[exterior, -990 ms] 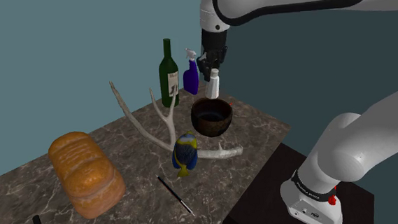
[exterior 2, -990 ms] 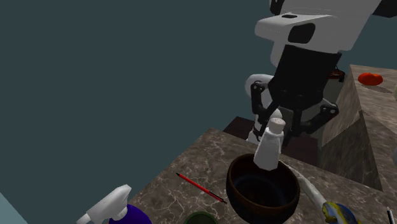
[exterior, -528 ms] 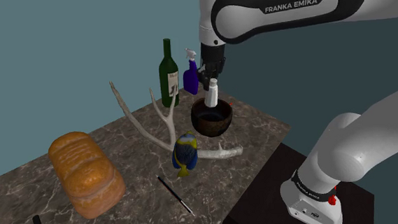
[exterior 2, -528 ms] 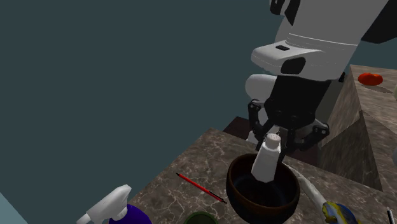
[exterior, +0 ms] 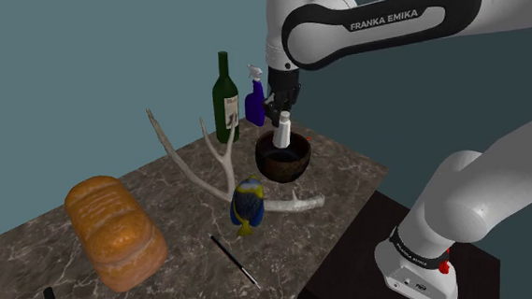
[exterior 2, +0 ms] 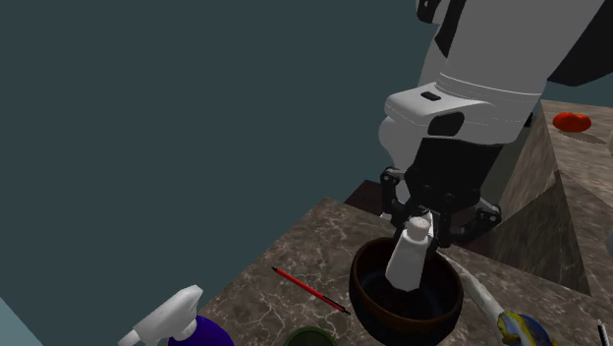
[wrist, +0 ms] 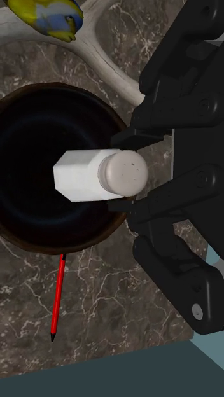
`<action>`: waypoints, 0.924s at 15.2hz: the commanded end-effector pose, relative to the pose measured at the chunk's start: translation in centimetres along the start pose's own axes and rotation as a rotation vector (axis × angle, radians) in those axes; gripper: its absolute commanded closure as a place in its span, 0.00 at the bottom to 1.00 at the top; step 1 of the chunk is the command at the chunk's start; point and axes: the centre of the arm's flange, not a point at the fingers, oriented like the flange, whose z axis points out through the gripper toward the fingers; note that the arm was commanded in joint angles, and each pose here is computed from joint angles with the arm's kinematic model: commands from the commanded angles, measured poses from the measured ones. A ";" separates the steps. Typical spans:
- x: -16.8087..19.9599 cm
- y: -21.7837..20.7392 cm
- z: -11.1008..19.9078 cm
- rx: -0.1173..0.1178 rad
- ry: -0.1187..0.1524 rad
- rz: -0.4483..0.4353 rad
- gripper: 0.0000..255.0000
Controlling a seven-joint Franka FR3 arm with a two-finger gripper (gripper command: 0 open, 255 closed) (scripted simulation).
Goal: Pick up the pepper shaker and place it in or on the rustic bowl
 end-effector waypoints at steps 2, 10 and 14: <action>0.0 0.0 0.0 0.000 0.000 0.000 1.00; 0.0 0.0 -1.3 0.000 0.000 0.000 0.00; 0.0 0.0 -5.0 0.000 0.000 0.000 0.00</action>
